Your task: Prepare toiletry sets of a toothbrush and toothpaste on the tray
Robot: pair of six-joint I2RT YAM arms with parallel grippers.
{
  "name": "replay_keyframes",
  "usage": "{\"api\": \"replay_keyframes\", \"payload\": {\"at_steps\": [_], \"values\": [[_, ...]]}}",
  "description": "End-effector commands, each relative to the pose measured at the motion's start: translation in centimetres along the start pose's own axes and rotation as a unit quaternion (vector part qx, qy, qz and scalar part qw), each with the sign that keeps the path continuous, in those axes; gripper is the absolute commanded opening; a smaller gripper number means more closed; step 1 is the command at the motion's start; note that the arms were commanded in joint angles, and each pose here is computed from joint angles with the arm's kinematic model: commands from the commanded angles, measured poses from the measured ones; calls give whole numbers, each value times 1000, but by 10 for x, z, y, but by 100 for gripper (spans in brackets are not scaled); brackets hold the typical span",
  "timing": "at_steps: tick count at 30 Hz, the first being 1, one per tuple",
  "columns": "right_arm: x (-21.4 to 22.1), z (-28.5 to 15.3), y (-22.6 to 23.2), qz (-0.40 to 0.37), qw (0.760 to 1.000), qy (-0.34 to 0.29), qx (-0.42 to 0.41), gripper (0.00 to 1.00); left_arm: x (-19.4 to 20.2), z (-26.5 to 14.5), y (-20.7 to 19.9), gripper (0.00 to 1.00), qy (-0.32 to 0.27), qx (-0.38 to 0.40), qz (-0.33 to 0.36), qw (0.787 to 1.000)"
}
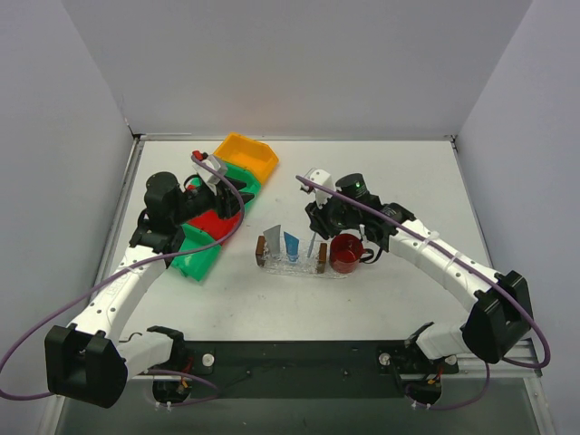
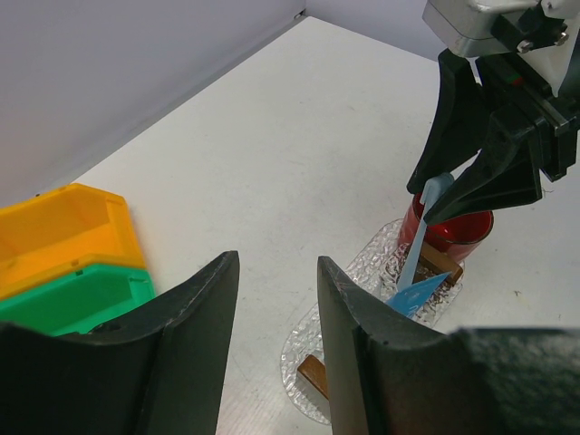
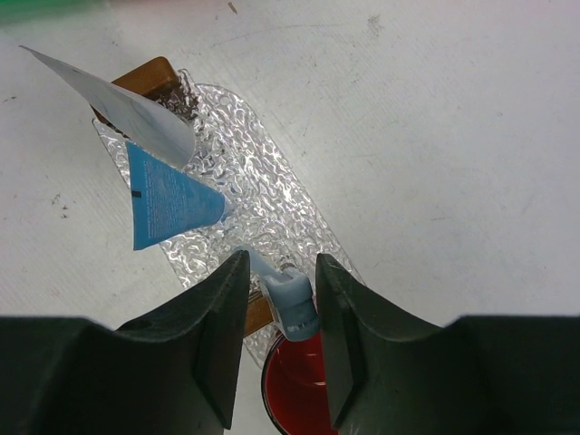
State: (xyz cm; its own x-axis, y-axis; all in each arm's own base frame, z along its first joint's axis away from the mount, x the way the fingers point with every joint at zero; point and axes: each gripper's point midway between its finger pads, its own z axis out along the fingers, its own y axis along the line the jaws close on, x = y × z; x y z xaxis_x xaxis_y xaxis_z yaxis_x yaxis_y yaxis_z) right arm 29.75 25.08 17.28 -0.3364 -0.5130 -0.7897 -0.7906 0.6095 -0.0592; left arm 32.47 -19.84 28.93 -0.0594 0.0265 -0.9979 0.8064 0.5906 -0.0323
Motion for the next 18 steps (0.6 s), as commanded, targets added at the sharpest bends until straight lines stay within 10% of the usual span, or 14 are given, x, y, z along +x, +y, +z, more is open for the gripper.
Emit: {"api": "replay_keyframes", "payload": {"at_steps": [1,18], "values": [[-16,-4,-6,-6,1000,-13,12,32,-19,-4,-4,50,-28,7,27,999],[-21,-9,-12,-2,999,-19,25,36,-15,-5,-4,50,-25,7,26,999]]}}
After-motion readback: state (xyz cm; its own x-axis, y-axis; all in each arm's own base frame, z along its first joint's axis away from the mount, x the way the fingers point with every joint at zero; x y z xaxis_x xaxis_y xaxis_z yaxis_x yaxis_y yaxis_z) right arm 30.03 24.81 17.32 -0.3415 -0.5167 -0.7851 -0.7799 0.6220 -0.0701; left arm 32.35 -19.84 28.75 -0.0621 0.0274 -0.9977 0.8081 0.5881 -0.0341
